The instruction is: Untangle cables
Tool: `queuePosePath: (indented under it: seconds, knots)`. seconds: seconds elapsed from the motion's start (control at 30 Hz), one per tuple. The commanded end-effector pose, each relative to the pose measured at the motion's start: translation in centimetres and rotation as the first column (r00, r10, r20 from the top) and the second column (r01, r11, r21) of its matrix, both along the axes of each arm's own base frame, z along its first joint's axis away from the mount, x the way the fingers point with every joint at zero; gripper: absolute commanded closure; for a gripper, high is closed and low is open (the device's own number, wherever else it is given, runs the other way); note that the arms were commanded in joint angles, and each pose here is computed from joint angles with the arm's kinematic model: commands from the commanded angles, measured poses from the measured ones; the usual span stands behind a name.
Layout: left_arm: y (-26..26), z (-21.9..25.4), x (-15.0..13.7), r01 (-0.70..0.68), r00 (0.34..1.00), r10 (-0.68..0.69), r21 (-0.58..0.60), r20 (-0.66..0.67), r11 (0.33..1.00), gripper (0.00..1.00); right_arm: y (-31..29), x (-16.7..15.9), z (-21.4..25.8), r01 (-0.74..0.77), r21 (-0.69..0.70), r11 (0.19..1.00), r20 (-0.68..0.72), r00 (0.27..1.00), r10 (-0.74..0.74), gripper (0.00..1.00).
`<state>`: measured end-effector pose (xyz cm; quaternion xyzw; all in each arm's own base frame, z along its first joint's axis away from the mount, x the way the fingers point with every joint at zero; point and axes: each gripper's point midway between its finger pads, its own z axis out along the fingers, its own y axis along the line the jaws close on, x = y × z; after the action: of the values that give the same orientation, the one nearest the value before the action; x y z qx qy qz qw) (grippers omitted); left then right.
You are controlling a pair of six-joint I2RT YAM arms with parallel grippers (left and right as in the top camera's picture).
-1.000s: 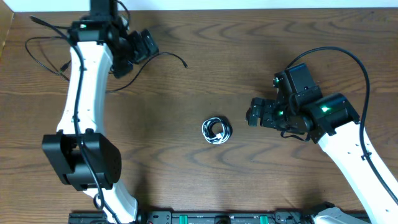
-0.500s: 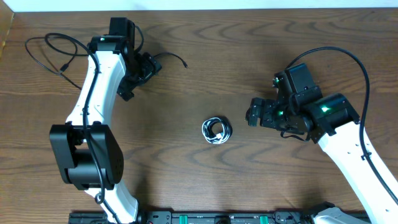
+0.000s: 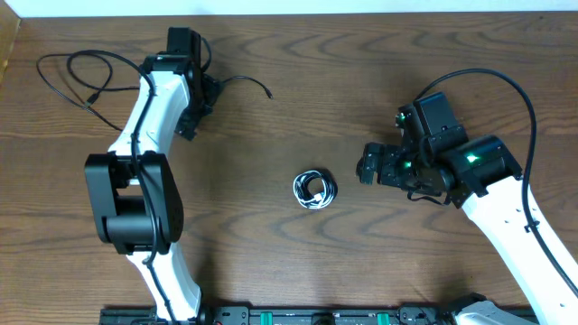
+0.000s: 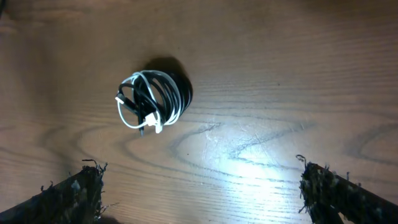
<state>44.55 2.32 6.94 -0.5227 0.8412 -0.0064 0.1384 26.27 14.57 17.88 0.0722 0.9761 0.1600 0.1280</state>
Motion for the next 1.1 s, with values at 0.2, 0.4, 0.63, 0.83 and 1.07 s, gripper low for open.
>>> queuePosePath:
  seconds: [0.2, 0.4, 0.63, 0.83, 1.07]
  knots:
    - [6.0, 0.2, 0.7, -0.264, 0.962, 0.263, 0.003, 0.077, 0.964, 0.05, 0.4, 0.1, -0.3, -0.012, 0.006, 1.000, -0.002, 1.000, 0.012, 0.01]
    - [6.9, -1.6, 0.4, -0.272, 0.962, 0.269, 0.098, 0.049, 0.957, 0.05, 0.6, 0.5, -0.1, -0.013, 0.014, 1.000, 0.016, 1.000, 0.013, 0.01]
    - [7.0, -4.7, 0.0, -0.271, 0.962, 0.274, 0.107, -0.017, 0.957, 0.05, 0.5, 0.4, -0.2, -0.013, 0.013, 1.000, 0.012, 1.000, 0.013, 0.01]
    - [7.1, -5.1, 0.4, -0.273, 0.962, 0.275, 0.104, -0.006, 0.956, 0.11, 0.5, 0.4, -0.2, -0.013, 0.013, 1.000, 0.012, 1.000, 0.013, 0.01]
    - [7.3, -5.4, 0.3, -0.277, 0.961, 0.278, 0.106, 0.000, 0.955, 0.18, 0.5, 0.4, -0.2, -0.013, 0.013, 1.000, 0.012, 1.000, 0.013, 0.01]
